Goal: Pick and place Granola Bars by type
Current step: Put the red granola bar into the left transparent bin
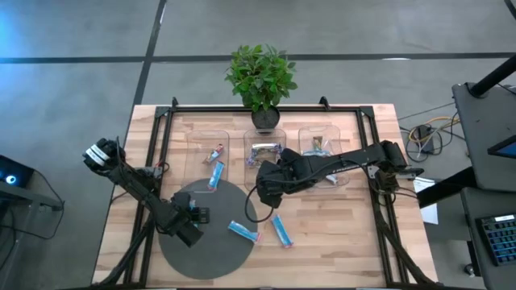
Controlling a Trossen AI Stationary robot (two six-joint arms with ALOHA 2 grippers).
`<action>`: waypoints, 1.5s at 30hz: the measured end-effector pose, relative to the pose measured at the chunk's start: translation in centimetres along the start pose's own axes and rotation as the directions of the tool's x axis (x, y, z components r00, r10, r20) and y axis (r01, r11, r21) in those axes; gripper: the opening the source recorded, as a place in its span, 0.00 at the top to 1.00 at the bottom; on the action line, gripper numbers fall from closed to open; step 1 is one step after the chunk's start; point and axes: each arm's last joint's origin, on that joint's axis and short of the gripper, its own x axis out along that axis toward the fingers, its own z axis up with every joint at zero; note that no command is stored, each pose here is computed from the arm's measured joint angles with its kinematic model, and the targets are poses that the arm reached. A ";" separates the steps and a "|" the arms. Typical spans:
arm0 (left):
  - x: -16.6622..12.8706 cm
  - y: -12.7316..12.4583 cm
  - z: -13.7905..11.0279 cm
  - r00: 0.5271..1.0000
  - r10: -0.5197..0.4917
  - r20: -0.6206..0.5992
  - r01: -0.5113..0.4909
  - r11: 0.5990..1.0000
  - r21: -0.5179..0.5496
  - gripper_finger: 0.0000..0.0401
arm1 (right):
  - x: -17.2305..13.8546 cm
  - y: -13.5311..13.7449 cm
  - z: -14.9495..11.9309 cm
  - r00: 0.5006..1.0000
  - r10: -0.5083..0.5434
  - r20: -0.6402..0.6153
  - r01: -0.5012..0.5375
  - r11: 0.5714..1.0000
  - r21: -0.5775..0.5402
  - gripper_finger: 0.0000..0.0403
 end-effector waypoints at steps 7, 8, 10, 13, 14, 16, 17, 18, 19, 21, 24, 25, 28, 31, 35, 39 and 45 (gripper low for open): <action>0.0 0.0 0.0 1.000 0.002 -0.002 -0.002 1.000 0.014 0.71 | 0.0 0.0 0.0 1.000 0.001 -0.001 -0.001 1.000 -0.001 0.52; 0.0 0.0 0.0 1.000 0.000 -0.003 0.000 1.000 0.019 0.73 | 0.0 0.0 0.0 1.000 0.004 -0.004 -0.004 1.000 0.000 0.52; -0.1 -0.1 -0.1 1.000 -0.005 -0.007 0.005 1.000 0.026 0.76 | 0.0 0.0 0.0 1.000 0.006 -0.005 -0.006 1.000 -0.001 0.52; -0.4 -0.4 -0.3 0.999 -0.023 -0.025 0.024 0.999 0.035 0.81 | 0.0 0.0 0.0 1.000 0.008 -0.007 -0.008 1.000 -0.001 0.52; -0.5 -0.6 -0.4 0.999 -0.029 -0.030 0.030 0.999 0.036 0.83 | 0.0 0.0 0.0 1.000 0.009 -0.007 -0.009 1.000 -0.001 0.52; -1.0 -0.9 -0.7 0.998 -0.041 -0.041 0.043 0.998 0.046 0.86 | -0.2 -0.1 0.0 1.000 0.012 -0.002 -0.012 1.000 0.001 0.52; -1.3 -1.1 -0.8 0.998 -0.050 -0.049 0.052 0.997 0.051 0.87 | -0.4 -0.2 0.0 1.000 0.014 0.002 -0.014 1.000 0.004 0.52; -1.6 -1.3 -1.0 0.996 -0.061 -0.059 0.064 0.996 0.060 0.88 | -0.6 -0.2 0.0 1.000 0.016 0.008 -0.016 1.000 0.006 0.52; -2.1 -1.5 -1.2 0.995 -0.072 -0.069 0.076 0.995 0.066 0.89 | -0.8 -0.3 0.1 1.000 0.015 0.015 -0.015 1.000 0.008 0.52; -3.1 -1.9 -1.5 0.994 -0.084 -0.075 0.090 0.993 0.079 0.90 | -1.3 -0.6 0.2 0.999 0.011 0.040 -0.011 1.000 0.013 0.52; -4.7 -2.3 -1.9 0.993 -0.105 -0.062 0.111 0.989 0.098 0.91 | -2.1 -1.2 0.4 0.998 0.016 0.063 -0.018 0.999 0.029 0.52; -5.3 -2.4 -2.0 0.992 -0.114 -0.051 0.119 0.988 0.103 0.91 | -2.3 -1.4 0.5 0.997 0.017 0.069 -0.020 0.999 0.035 0.52; -7.3 -2.9 -2.2 0.989 -0.145 -0.035 0.148 0.983 0.112 0.91 | -2.8 -1.9 0.6 0.996 0.018 0.082 -0.022 0.999 0.048 0.52; -9.4 -3.3 -2.2 0.980 -0.201 0.012 0.198 0.973 0.122 0.91 | -2.9 -2.0 0.8 0.996 0.022 0.092 -0.028 0.998 0.056 0.52; -11.7 -3.8 -1.7 0.967 -0.246 0.070 0.235 0.962 0.141 0.91 | -3.0 -2.2 0.8 0.995 0.024 0.094 -0.030 0.998 0.061 0.52; -14.3 -4.6 -0.7 0.938 -0.315 0.145 0.290 0.942 0.167 0.91 | -3.0 -2.1 0.8 0.995 0.026 0.094 -0.032 0.997 0.063 0.52; -16.6 -5.4 3.7 0.900 -0.296 0.320 0.251 0.952 0.177 0.91 | -3.1 -2.3 0.9 0.993 0.000 0.115 -0.010 0.996 0.086 0.52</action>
